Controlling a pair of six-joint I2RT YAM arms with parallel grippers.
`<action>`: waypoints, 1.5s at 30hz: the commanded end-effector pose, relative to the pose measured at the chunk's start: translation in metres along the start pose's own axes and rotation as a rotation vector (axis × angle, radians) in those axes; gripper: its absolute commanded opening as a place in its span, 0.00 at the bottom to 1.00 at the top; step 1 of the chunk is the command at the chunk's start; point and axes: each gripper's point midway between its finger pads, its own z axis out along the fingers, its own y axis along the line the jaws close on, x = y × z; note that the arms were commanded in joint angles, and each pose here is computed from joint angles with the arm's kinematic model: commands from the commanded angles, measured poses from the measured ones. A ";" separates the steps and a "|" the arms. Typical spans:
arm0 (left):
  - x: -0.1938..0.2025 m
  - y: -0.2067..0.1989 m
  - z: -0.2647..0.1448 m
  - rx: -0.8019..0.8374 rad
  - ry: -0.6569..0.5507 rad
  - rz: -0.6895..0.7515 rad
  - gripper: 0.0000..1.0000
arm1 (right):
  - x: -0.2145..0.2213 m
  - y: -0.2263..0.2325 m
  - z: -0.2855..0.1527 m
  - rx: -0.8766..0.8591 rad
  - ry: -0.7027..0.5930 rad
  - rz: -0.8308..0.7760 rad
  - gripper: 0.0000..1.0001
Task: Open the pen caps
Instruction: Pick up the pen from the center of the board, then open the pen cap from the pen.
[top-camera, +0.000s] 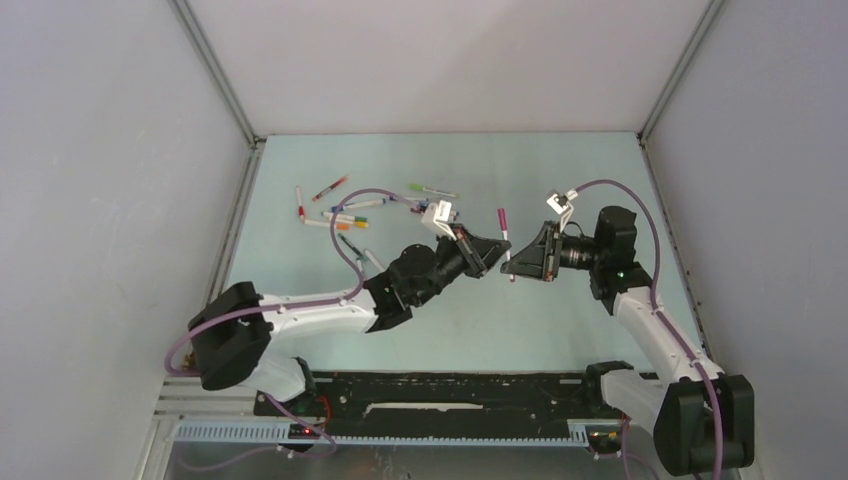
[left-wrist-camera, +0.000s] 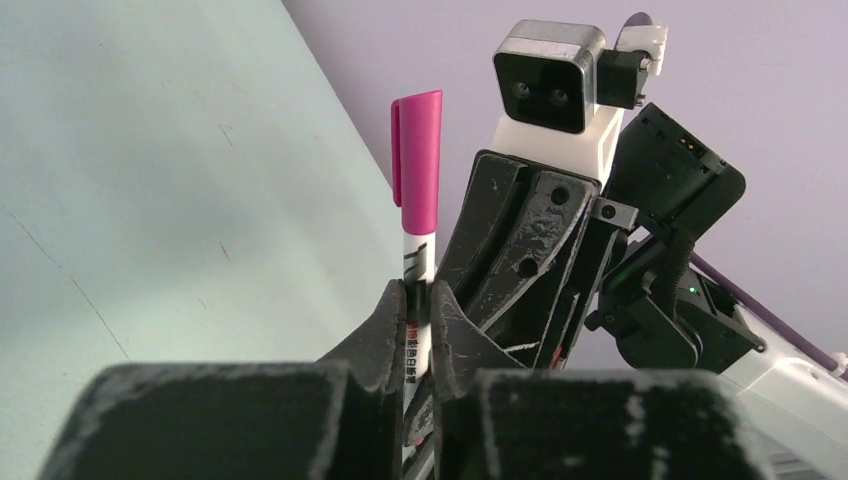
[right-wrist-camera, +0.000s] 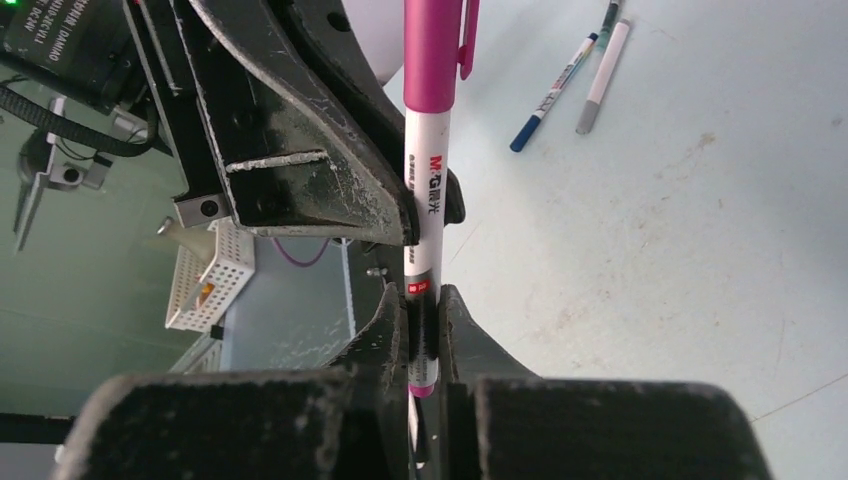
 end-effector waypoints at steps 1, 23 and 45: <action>-0.024 -0.038 0.005 0.094 -0.057 -0.027 0.22 | -0.006 0.001 -0.004 -0.014 -0.013 -0.034 0.00; -0.069 -0.013 -0.001 -0.127 -0.005 -0.048 0.68 | 0.009 0.006 -0.004 -0.055 0.054 -0.164 0.00; -0.050 -0.014 0.028 -0.256 0.047 -0.006 0.21 | 0.010 0.000 -0.001 -0.027 0.060 -0.148 0.00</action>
